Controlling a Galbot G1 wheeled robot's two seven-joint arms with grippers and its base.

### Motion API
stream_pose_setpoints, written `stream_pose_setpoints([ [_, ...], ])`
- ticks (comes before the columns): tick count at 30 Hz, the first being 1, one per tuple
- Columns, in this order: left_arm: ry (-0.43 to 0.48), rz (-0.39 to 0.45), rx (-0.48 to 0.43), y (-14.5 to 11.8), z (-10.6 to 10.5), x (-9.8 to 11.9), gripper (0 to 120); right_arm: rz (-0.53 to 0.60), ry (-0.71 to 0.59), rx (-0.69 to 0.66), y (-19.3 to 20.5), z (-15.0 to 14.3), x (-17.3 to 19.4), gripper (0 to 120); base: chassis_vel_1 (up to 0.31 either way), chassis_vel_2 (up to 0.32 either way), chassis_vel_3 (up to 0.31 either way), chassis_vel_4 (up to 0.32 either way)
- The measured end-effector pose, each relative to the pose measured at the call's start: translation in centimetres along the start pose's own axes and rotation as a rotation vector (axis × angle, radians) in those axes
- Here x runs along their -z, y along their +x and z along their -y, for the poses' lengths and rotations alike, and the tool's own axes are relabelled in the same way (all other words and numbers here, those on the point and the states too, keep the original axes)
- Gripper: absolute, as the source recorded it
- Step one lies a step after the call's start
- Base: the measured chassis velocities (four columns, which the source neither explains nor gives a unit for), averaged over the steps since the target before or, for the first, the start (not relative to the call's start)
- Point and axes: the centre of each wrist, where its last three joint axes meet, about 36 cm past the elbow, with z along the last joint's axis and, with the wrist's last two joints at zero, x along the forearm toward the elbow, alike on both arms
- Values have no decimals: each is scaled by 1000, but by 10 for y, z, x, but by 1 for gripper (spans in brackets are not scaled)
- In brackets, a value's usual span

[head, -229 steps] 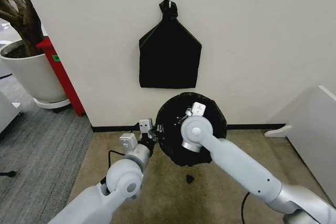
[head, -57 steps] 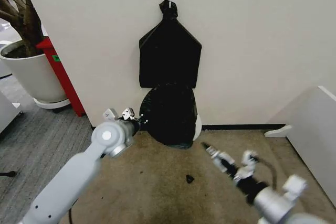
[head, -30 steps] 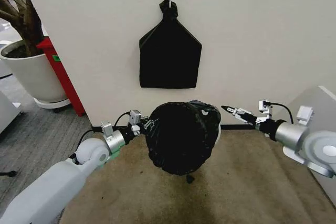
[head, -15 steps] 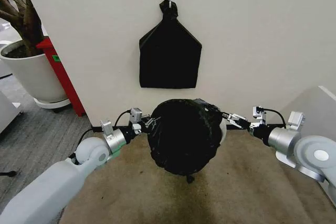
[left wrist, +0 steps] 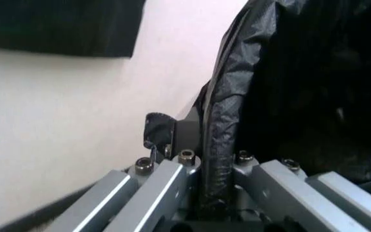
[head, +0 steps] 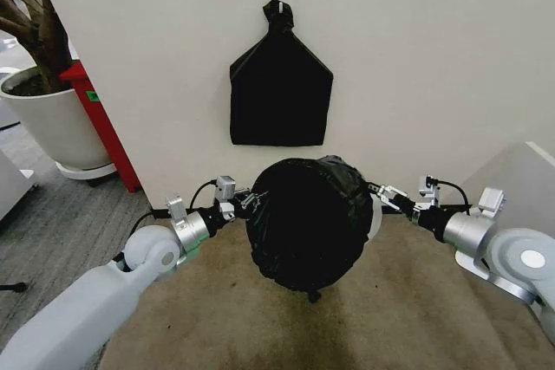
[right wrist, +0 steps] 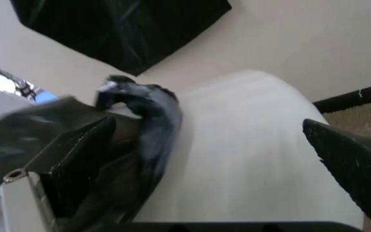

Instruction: Place the garbage bag over the trash bin.

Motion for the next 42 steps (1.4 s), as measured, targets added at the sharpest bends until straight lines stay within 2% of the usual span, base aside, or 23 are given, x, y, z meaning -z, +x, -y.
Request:
stream_pose_setpoints([
  [8, 114, -34, 75, 0, 4, -7, 0, 26, -64, 23, 10, 2, 5, 100, 0, 0, 0, 0],
  [10, 153, -49, 144, -2, 10, -8, 0, 73, -104, 27, 15, 4, 7, 100, 0, 0, 0, 0],
  [12, 194, -85, 276, -9, 24, -7, 0, 128, -149, 27, 24, 6, 10, 100, 0, 0, 0, 0],
  [14, 251, -142, 456, -19, 40, -8, 0, 183, -181, 21, 35, 9, 9, 100, 0, 0, 0, 0],
  [15, 282, -155, 508, -24, 45, -8, 0, 201, -189, 19, 39, 9, 7, 100, 0, 0, 0, 0],
  [16, 282, -155, 508, -24, 45, -8, 0, 201, -189, 19, 39, 9, 7, 100, 0, 0, 0, 0],
  [17, 327, -177, 581, -32, 53, -7, 0, 226, -197, 18, 44, 8, 2, 100, 0, 0, 0, 0],
  [21, 479, -269, 721, -63, 76, -5, 0, 276, -228, 31, 54, 1, -19, 100, 0, 0, 0, 0],
  [22, 479, -269, 721, -63, 76, -5, 0, 276, -228, 31, 54, 1, -19, 100, 0, 0, 0, 0],
  [24, 548, -316, 747, -74, 83, -5, 0, 285, -230, 39, 55, -4, -30, 100, 0, 0, 0, 0],
  [26, 613, -421, 802, -87, 90, -5, 0, 294, -218, 46, 57, -9, -43, 100, 0, 0, 0, 0],
  [29, 594, -531, 877, -96, 96, -15, 0, 296, -203, 50, 58, -12, -53, 100, 0, 0, 0, 0],
  [31, 578, -550, 892, -97, 97, -18, 0, 298, -197, 48, 58, -12, -54, 100, 0, 0, 0, 0],
  [32, 533, -575, 923, -99, 99, -25, 0, 302, -186, 43, 57, -11, -57, 100, 0, 0, 0, 0],
  [35, 467, -570, 951, -99, 101, -34, 0, 304, -179, 39, 57, -10, -60, 100, 0, 0, 0, 0],
  [42, 449, -538, 929, -95, 91, -38, 0, 289, -177, 43, 55, -12, -68, 100, 0, 0, 0, 0],
])
